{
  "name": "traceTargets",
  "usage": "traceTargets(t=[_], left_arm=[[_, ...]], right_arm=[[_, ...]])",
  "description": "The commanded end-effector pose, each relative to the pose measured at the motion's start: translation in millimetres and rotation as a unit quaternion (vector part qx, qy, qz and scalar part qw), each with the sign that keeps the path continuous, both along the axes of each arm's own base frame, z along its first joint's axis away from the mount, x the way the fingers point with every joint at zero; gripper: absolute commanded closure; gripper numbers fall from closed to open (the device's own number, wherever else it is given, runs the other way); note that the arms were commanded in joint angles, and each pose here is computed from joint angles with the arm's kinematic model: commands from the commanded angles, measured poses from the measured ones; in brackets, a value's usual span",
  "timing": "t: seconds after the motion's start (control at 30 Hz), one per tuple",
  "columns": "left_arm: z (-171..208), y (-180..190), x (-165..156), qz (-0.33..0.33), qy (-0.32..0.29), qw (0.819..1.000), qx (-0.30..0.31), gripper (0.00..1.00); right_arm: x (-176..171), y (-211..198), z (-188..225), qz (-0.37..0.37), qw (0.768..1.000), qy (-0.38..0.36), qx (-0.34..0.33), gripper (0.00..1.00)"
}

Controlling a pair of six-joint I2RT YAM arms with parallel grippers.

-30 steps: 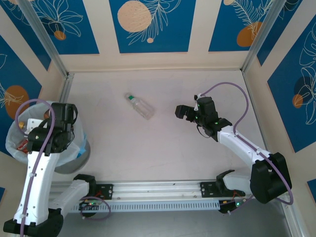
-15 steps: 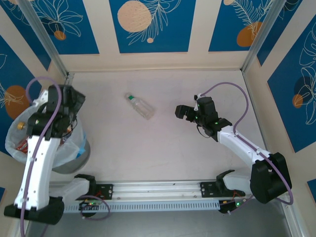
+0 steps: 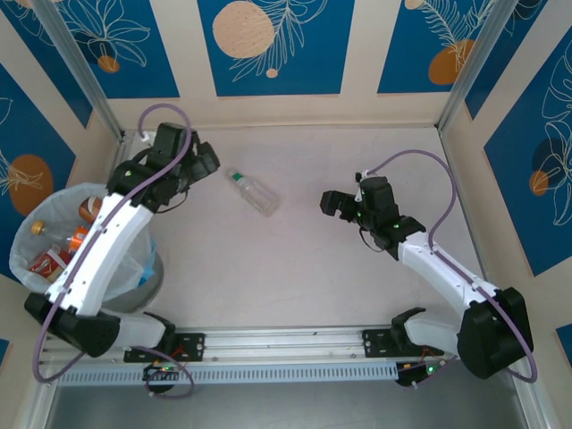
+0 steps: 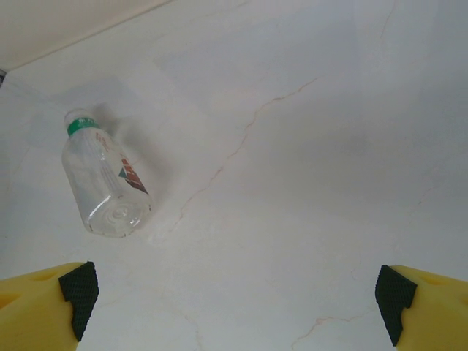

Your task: Put the plastic bottles in the bin

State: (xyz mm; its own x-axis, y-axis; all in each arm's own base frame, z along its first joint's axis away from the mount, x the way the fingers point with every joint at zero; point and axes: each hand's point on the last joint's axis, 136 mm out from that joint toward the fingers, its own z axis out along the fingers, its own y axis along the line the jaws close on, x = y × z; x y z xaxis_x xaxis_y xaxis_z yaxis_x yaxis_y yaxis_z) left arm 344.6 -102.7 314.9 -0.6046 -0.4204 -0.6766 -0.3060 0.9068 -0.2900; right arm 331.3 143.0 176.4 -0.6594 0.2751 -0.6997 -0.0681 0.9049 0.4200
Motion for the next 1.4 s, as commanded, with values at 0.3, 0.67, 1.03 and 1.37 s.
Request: traceTargets(t=[0.3, 0.67, 1.03, 1.37], left_arm=[[-106, -96, 73, -0.117, 0.076, 0.990, -0.036, 0.01], [-190, -129, 110, -0.094, 0.143, 0.983, -0.073, 0.01], [-235, -134, 124, -0.032, 0.178, 0.979, -0.097, 0.01], [-268, -136, 115, -0.062, 0.211, 0.974, -0.061, 0.00]], right_arm=[[-30, -8, 5, 0.011, 1.000, -0.013, 0.010, 0.00], [-59, 16, 28, 0.126, 0.989, -0.073, 0.019, 0.00], [-76, 31, 30, 0.182, 0.979, -0.094, 0.004, 0.00], [-84, 39, 29, 0.209, 0.971, -0.117, -0.022, 0.00]])
